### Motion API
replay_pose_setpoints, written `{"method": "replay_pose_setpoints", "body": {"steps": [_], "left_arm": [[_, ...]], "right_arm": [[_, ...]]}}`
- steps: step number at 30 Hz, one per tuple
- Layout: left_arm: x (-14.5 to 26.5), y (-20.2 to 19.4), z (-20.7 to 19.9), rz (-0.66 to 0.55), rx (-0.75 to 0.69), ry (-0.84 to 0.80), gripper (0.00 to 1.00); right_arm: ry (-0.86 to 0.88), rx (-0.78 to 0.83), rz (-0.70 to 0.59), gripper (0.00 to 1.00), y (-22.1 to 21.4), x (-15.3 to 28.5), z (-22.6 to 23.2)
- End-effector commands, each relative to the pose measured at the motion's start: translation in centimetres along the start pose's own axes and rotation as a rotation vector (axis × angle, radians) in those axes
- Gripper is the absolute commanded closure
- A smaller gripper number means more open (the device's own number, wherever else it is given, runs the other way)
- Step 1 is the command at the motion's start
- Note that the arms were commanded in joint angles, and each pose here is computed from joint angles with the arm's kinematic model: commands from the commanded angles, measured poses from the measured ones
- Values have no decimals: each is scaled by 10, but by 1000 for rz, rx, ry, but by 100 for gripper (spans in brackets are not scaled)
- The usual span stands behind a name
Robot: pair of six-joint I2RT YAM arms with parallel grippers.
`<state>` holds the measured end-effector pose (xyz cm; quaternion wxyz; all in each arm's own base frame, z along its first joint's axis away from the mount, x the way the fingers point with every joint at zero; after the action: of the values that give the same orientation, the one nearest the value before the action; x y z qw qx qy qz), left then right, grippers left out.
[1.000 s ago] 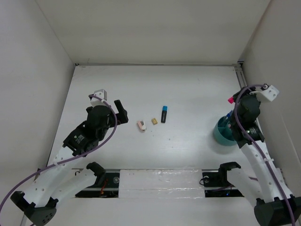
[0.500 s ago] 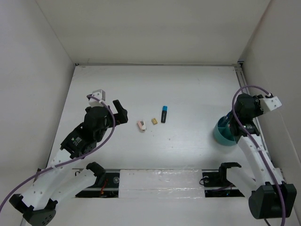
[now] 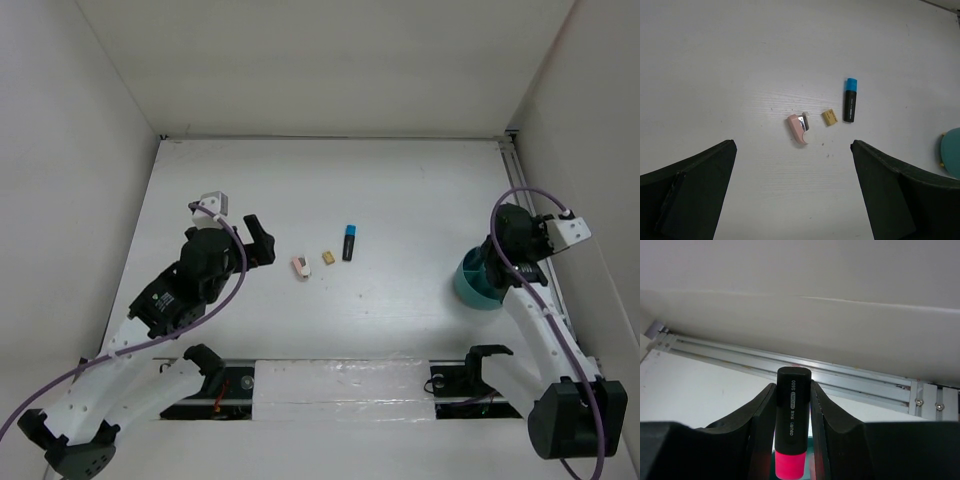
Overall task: Sort the stationery into containers
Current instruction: Place the pen in the storage box.
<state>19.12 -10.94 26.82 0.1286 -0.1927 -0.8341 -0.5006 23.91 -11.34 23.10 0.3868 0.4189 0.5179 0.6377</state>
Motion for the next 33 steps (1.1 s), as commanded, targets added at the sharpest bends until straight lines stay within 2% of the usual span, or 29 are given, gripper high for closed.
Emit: {"method": "replay_pose_setpoints", "body": {"steps": [1,13,23,25,33], "left_arm": [[4,10,-4,-40,3,-22,0],[2,8,-4,-34,0,-17,0],[2,8,-4,-34,0,-17,0],[2,8,-4,-34,0,-17,0],[4,11,-3,-46,4,-15,0]], "right_arm": [[-43,-18,8,100,-9,-1,-9],[-148,76,79,100,-30,-9,-11],[-42,42,85,100,-27,-5,-5],[-53,90,102,100,-34,-7,-2],[-94,118,119,100,-37,-10,2]]}}
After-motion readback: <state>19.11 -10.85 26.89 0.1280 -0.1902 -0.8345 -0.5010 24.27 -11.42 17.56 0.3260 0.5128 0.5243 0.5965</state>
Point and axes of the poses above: each gripper's point midway between its finger pads, its own x axis back along the fingers, its own z axis along the line the jaws close on, y = z × x, the point moved 4 cm from there along x, back along the fingers, and after that the axes turned 8 degrees about x, right-handed, at the moved point
